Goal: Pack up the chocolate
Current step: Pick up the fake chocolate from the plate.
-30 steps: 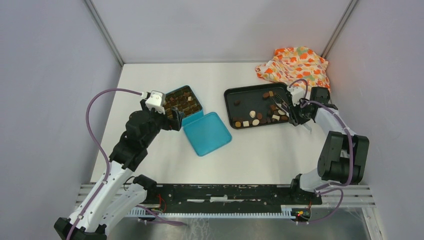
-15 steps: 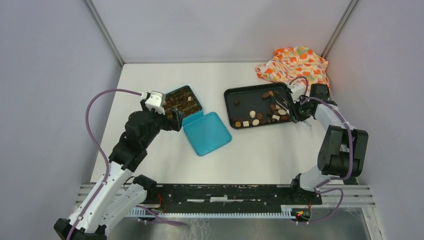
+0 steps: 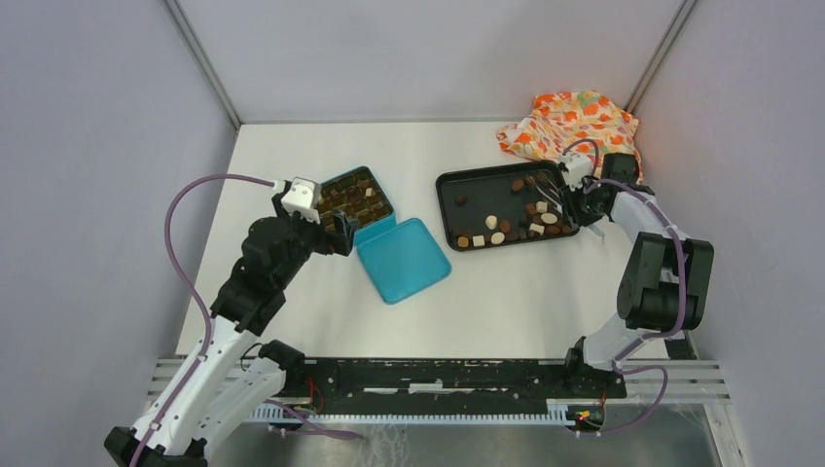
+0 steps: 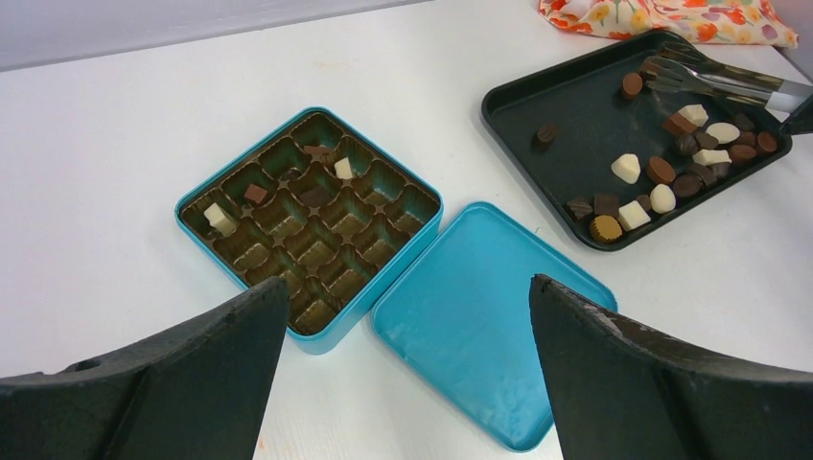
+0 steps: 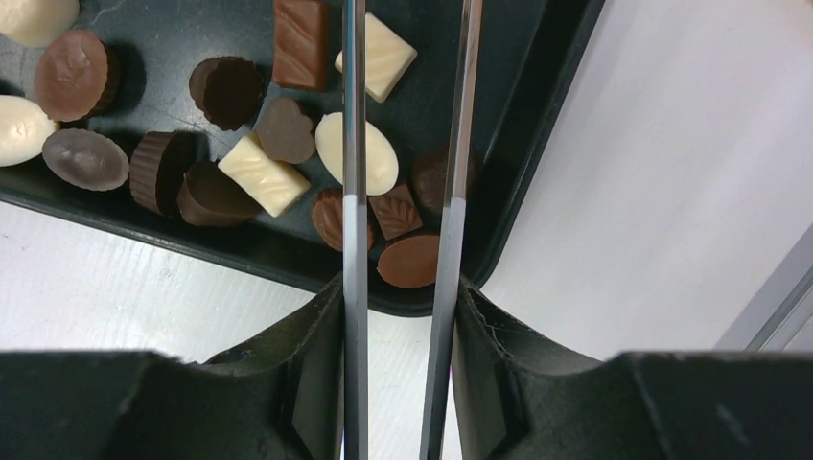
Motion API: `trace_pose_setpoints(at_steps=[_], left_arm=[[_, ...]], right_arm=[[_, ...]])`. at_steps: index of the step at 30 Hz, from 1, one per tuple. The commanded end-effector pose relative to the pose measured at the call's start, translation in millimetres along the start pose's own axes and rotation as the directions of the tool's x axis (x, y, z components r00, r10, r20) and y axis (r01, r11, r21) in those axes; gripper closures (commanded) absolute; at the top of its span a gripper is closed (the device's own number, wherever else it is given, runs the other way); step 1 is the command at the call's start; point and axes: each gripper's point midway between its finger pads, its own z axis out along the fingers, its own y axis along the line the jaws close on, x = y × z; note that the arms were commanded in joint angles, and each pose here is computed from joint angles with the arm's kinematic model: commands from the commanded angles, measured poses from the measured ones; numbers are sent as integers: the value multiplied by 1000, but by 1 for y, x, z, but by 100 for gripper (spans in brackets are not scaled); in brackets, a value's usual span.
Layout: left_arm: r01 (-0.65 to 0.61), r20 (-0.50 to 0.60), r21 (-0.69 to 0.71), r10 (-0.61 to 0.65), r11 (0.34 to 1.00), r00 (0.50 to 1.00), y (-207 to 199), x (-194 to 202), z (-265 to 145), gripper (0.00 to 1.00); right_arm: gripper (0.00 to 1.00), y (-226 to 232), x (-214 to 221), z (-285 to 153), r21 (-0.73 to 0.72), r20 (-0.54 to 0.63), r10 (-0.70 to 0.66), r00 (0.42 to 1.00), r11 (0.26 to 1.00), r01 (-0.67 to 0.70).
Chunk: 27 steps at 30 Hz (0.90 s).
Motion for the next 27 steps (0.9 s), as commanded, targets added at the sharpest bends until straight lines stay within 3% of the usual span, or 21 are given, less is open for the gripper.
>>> trace_pose_setpoints(at_steps=[1,18,27], left_arm=[[9,54,10,-9,1000,998,-2,-18,-3,0],[9,54,10,-9,1000,998,-2,-18,-3,0],[9,57,10,-9,1000,998,-2,-19,-4,0]], right_arm=[[57,-11,-27,-3,18,57,-5,998,1000,4],[59,-10,-19,2,24,27,-6,1000,1000,6],[82,-13,-18,-4,49,26,-14,1000,999,12]])
